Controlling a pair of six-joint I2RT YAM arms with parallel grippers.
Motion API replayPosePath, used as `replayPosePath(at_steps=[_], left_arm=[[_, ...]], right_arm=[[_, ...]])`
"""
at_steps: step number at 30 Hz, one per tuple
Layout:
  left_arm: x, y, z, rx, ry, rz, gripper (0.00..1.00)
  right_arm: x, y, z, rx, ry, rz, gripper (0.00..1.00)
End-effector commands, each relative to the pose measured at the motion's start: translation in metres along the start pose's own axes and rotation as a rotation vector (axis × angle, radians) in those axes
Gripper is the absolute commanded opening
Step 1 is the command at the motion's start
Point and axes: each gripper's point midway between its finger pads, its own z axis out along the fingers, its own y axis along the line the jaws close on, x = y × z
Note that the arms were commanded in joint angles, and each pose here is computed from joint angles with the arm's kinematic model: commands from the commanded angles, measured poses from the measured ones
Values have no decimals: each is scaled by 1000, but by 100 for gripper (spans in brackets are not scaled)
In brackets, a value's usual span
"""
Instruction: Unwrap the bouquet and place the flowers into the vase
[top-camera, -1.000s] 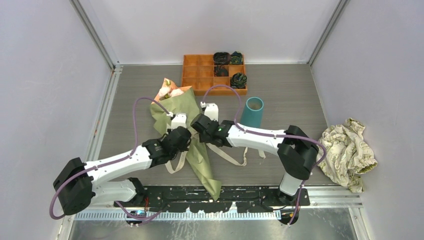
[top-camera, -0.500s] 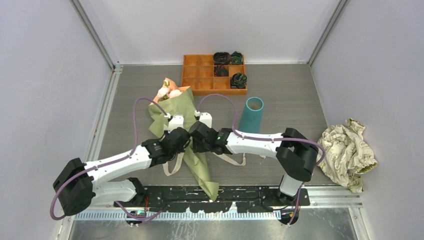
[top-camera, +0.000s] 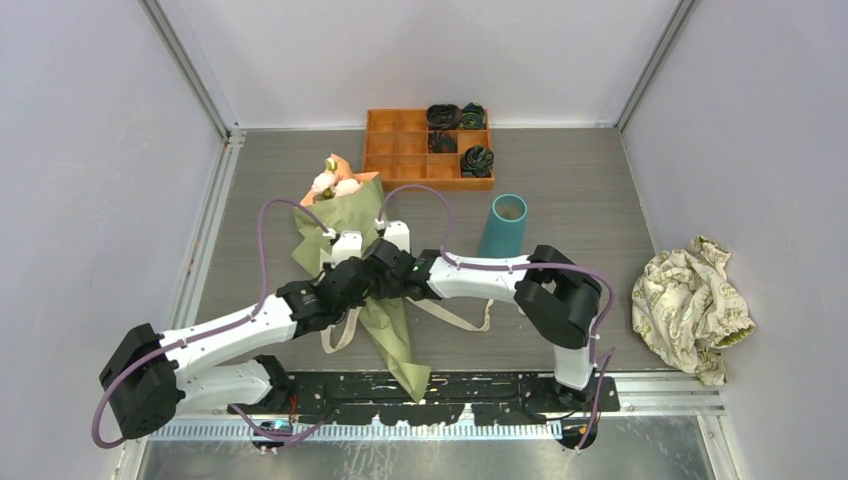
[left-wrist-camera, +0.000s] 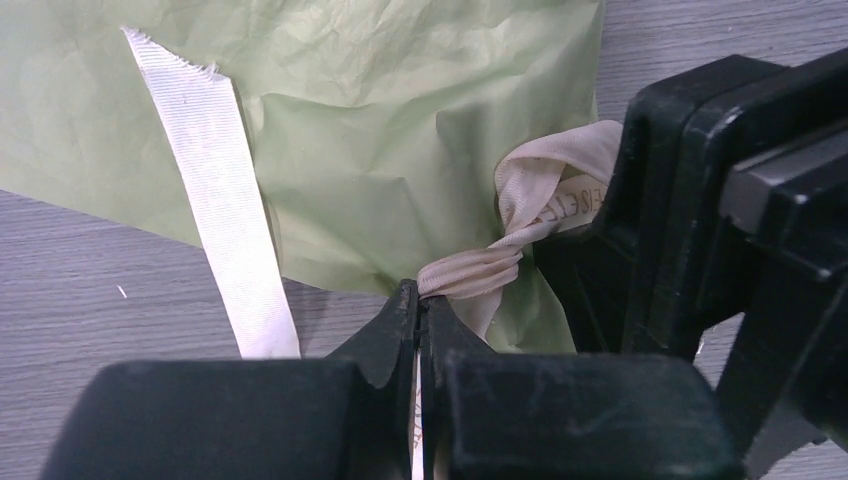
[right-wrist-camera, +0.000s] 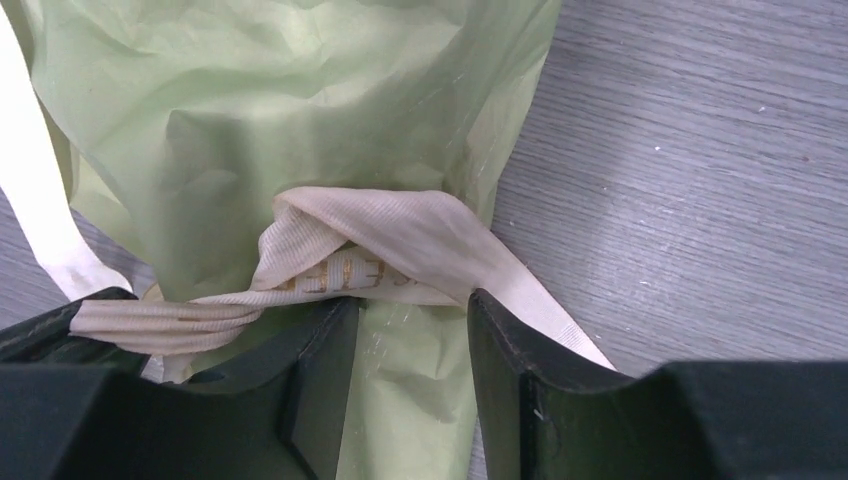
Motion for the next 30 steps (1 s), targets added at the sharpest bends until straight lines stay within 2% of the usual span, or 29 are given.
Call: replayPosePath(at_steps=[1, 8, 13, 18, 24, 30], left_arm=[[-16, 1, -2, -8, -64, -55, 0], [-12, 6, -4, -12, -64, -72, 0], [-12, 16, -9, -32, -74, -87, 0], [-13, 29, -14, -67, -83, -107, 0], [-32, 61, -38, -160, -119, -160, 0], [-74, 111, -94, -269, -239, -252, 1]], right_arm=[[-26, 4, 3, 6, -61, 3, 49], [-41, -14, 13, 60, -87, 65, 39], [-51, -32, 14, 84, -106, 102, 24], [-59, -46, 8, 101, -126, 126, 15], [-61, -66, 6, 132, -122, 156, 13], [-57, -80, 12, 144, -98, 181, 14]])
